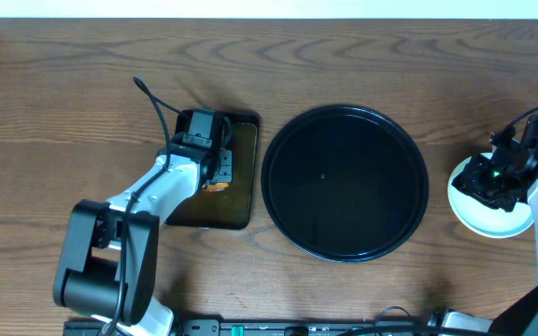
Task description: Clean dirty plates on tray and stack at the side
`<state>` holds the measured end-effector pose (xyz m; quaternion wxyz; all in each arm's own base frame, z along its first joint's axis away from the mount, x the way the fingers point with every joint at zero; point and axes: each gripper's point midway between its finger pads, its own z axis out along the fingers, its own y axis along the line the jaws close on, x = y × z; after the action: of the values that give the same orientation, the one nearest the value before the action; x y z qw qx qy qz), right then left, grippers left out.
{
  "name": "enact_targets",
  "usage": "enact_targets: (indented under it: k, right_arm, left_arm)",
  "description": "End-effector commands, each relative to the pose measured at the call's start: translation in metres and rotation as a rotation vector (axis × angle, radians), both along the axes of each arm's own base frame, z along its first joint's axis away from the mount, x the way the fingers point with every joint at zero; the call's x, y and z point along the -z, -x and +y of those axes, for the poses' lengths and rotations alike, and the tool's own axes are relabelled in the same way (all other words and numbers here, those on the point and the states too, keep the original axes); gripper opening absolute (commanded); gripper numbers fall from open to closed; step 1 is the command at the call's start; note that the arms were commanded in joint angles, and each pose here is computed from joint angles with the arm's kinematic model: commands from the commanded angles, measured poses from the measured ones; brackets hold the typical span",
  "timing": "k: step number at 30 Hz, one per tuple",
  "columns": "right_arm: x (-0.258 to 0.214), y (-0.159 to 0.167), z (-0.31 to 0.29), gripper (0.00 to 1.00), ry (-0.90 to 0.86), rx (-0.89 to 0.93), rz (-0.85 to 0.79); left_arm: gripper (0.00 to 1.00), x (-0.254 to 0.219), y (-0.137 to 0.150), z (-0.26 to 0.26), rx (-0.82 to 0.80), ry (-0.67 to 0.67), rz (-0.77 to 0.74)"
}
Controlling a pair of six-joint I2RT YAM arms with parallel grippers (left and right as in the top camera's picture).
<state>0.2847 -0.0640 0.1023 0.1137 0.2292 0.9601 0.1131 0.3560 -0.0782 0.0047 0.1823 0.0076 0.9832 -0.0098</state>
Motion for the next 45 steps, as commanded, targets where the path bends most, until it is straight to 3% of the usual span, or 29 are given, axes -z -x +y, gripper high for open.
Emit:
enact_targets:
  k: [1, 9, 17, 24, 31, 33, 37, 40, 41, 45]
  right_arm:
    - [-0.003, 0.001, 0.004, 0.31, 0.003, -0.019, -0.012]
    - [-0.003, 0.002, 0.004, 0.31, 0.0, -0.02, -0.007]
    - [-0.003, 0.002, 0.004, 0.31, 0.001, -0.019, -0.007]
    - [-0.003, 0.001, 0.008, 0.33, -0.007, -0.047, -0.015]
    - [-0.004, -0.007, 0.035, 0.4, 0.018, -0.202, -0.041]
    - [-0.005, -0.014, 0.044, 0.45, 0.048, -0.245, -0.059]
    - [-0.01, -0.026, 0.058, 0.62, 0.117, -0.327, -0.097]
    - [-0.018, -0.032, 0.068, 0.93, 0.167, -0.379, -0.111]
    - [-0.019, -0.031, 0.071, 0.97, 0.173, -0.391, -0.106]
    - [-0.019, -0.02, 0.081, 0.99, 0.158, -0.408, -0.065]
  left_arm:
    - [0.29, 0.027, 0.014, 0.007, -0.023, -0.034, 0.082]
    - [0.29, 0.025, 0.014, 0.004, -0.023, -0.016, 0.08]
    - [0.29, -0.037, 0.008, -0.048, 0.185, 0.245, -0.038]
    - [0.38, -0.084, -0.002, -0.03, 0.131, 0.174, -0.187]
    - [0.45, -0.1, 0.01, -0.013, 0.002, 0.154, -0.181]
    - [0.46, -0.104, 0.014, -0.009, -0.044, 0.167, -0.163]
    - [0.59, -0.106, 0.025, 0.008, -0.142, 0.172, -0.1]
    - [0.67, -0.106, 0.037, 0.03, -0.218, 0.155, -0.027]
    - [0.7, -0.105, 0.042, 0.037, -0.239, 0.149, -0.003]
    - [0.75, -0.1, 0.068, 0.058, -0.309, 0.126, 0.102]
